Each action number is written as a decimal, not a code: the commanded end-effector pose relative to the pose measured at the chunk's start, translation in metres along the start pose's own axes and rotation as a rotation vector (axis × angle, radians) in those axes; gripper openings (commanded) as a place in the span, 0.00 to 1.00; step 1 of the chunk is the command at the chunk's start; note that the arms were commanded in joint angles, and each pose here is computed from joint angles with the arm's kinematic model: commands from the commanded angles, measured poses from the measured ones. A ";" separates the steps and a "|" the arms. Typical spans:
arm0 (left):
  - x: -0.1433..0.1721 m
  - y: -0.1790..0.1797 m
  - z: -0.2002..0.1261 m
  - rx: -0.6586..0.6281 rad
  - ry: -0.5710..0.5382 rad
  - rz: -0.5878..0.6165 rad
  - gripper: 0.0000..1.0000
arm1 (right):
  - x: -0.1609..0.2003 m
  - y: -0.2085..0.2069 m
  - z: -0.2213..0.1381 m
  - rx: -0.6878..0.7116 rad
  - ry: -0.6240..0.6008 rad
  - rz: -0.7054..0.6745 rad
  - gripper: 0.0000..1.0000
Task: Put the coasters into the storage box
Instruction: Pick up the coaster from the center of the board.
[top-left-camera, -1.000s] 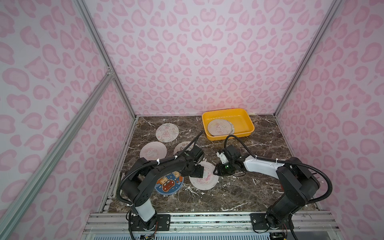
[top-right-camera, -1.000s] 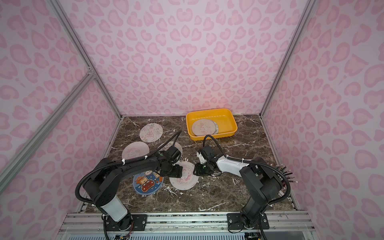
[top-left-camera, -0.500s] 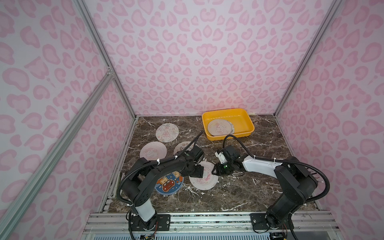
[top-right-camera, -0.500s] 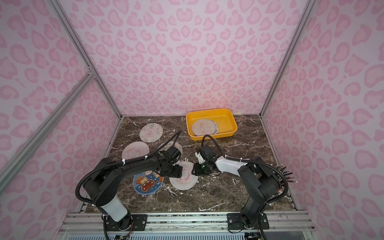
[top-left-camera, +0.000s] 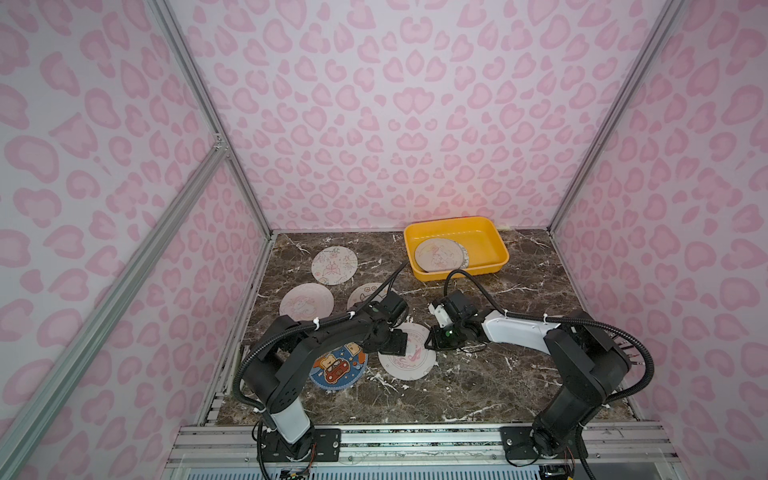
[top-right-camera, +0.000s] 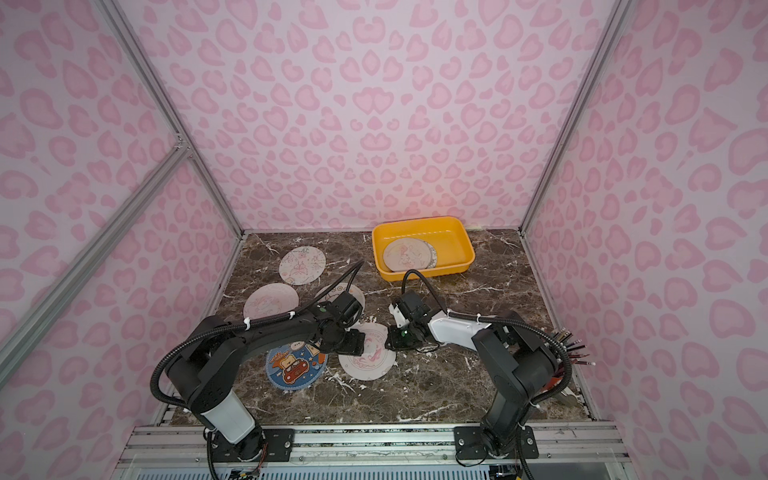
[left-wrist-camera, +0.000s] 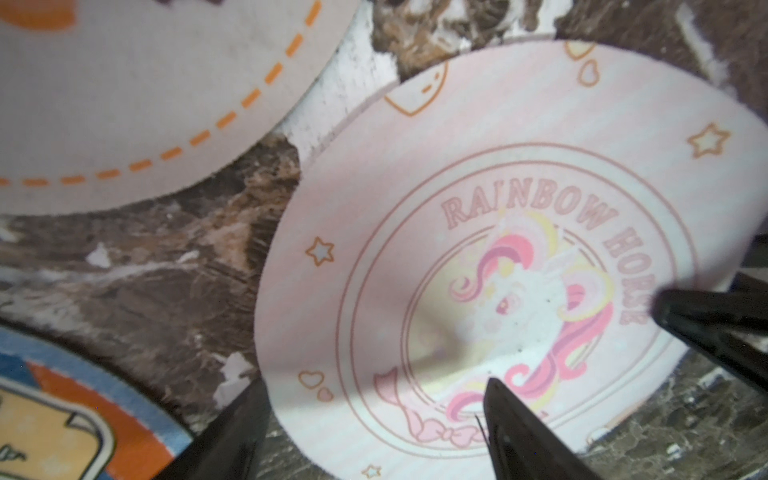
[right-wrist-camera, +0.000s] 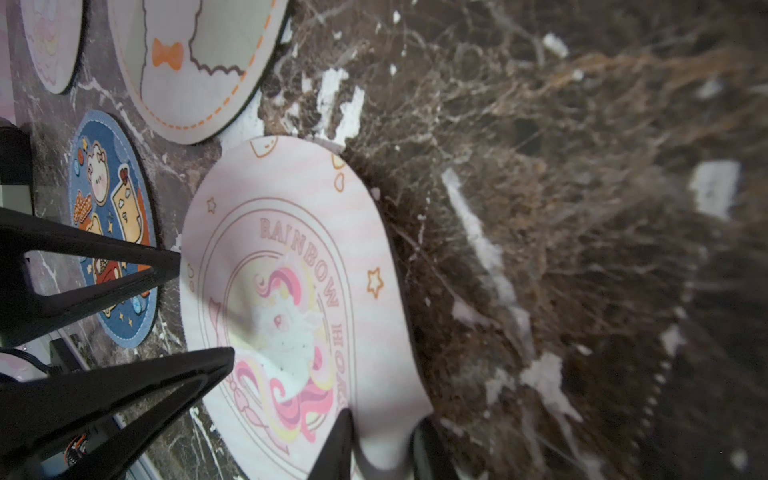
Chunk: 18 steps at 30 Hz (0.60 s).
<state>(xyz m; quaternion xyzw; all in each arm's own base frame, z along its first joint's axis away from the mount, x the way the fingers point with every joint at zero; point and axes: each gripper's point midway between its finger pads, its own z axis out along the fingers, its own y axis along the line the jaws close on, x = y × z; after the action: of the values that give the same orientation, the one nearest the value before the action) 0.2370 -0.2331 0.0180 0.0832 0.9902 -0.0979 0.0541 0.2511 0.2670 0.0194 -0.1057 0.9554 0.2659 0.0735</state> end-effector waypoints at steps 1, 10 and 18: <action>0.009 -0.014 0.006 0.079 0.046 0.003 0.83 | 0.013 -0.010 0.004 0.043 0.047 0.020 0.16; 0.006 -0.015 -0.001 0.081 0.026 0.004 0.83 | 0.007 -0.007 -0.007 0.048 0.023 0.015 0.00; -0.009 -0.021 -0.026 0.111 -0.056 0.000 0.90 | -0.011 0.008 -0.051 0.028 -0.050 0.002 0.00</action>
<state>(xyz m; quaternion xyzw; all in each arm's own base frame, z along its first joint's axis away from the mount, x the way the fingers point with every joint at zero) 0.2360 -0.2467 0.0391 0.0867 0.9835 -0.1438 0.0680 0.2563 0.2552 0.0604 -0.0941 0.9546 0.2656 0.0964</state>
